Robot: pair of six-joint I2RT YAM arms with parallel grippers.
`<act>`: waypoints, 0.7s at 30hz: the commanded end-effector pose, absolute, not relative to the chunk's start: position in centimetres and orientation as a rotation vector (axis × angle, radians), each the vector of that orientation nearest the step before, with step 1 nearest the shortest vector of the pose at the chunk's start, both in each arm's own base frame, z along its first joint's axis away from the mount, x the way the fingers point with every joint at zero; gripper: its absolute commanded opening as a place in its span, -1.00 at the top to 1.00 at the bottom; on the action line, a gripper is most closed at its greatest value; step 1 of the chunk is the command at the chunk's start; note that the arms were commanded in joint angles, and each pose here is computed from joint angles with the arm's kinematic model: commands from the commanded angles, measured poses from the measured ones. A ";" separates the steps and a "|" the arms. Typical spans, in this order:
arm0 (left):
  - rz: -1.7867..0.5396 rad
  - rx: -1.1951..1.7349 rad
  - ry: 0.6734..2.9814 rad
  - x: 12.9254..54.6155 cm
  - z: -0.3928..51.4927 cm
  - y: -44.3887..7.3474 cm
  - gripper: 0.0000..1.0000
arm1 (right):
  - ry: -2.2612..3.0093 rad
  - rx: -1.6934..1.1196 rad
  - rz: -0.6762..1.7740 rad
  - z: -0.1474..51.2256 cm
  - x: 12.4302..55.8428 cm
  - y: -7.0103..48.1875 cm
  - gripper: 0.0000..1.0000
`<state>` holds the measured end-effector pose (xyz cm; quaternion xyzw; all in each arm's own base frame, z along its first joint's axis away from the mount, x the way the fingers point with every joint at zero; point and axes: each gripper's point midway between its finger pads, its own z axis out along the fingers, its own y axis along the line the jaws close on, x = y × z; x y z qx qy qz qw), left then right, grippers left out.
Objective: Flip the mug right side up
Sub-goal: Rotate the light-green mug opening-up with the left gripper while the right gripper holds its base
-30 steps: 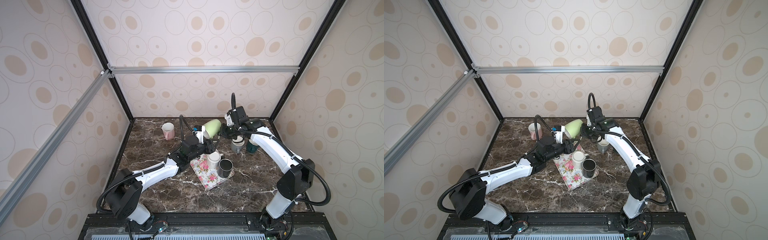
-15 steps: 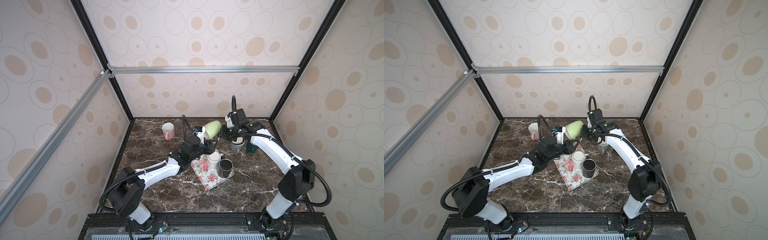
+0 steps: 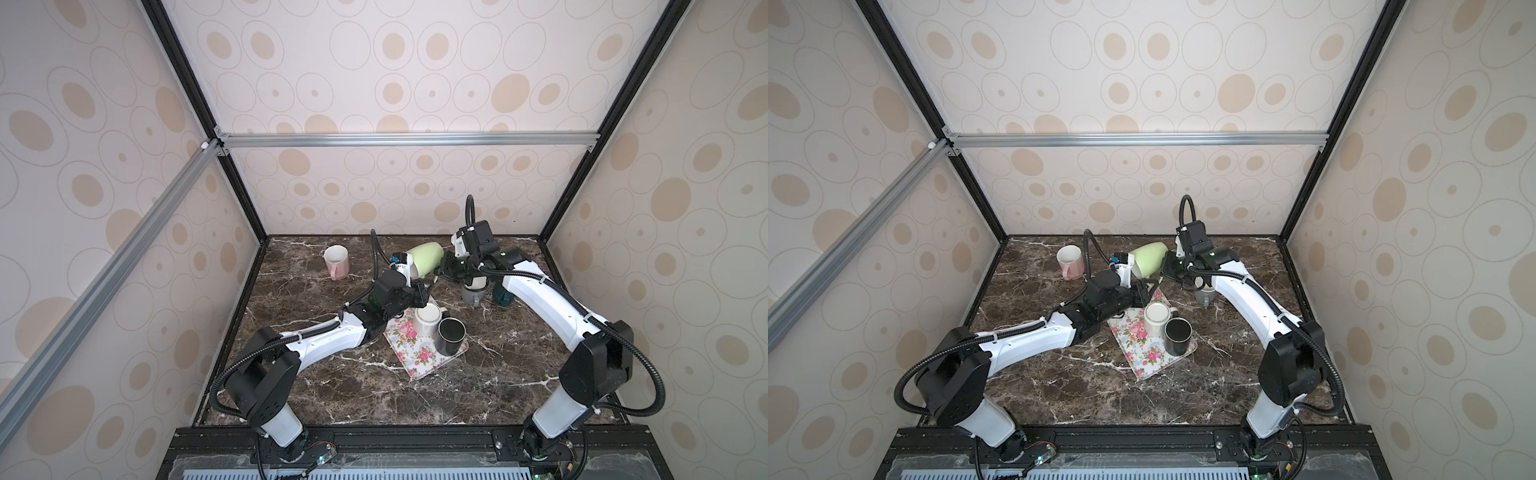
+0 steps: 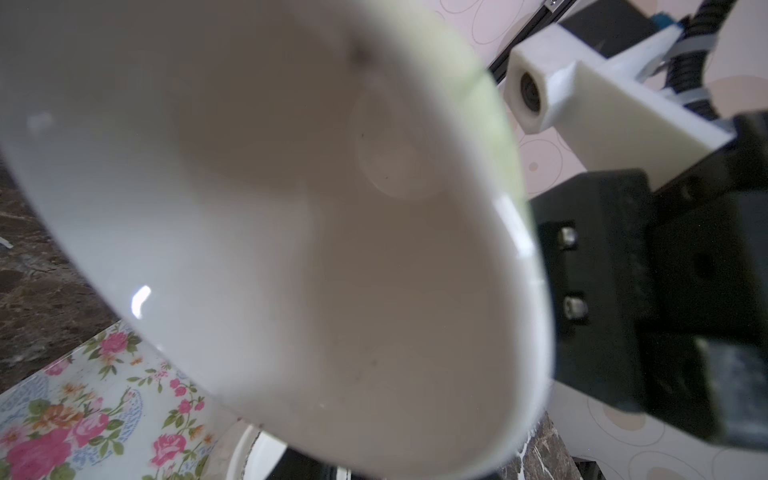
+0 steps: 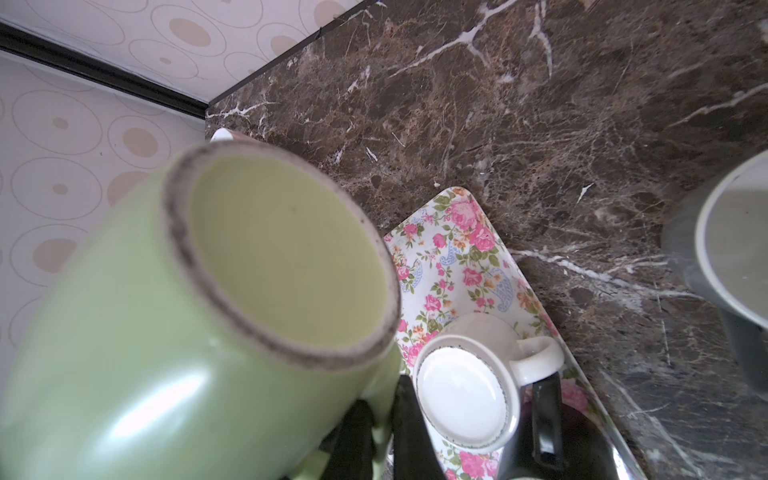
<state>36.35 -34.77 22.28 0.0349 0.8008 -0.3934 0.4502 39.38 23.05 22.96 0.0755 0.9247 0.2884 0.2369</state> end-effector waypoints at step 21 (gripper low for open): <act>-1.012 -0.032 1.735 38.2 29.0 -34.0 0.55 | 2.502 0.192 0.855 25.1 38.1 23.4 1.00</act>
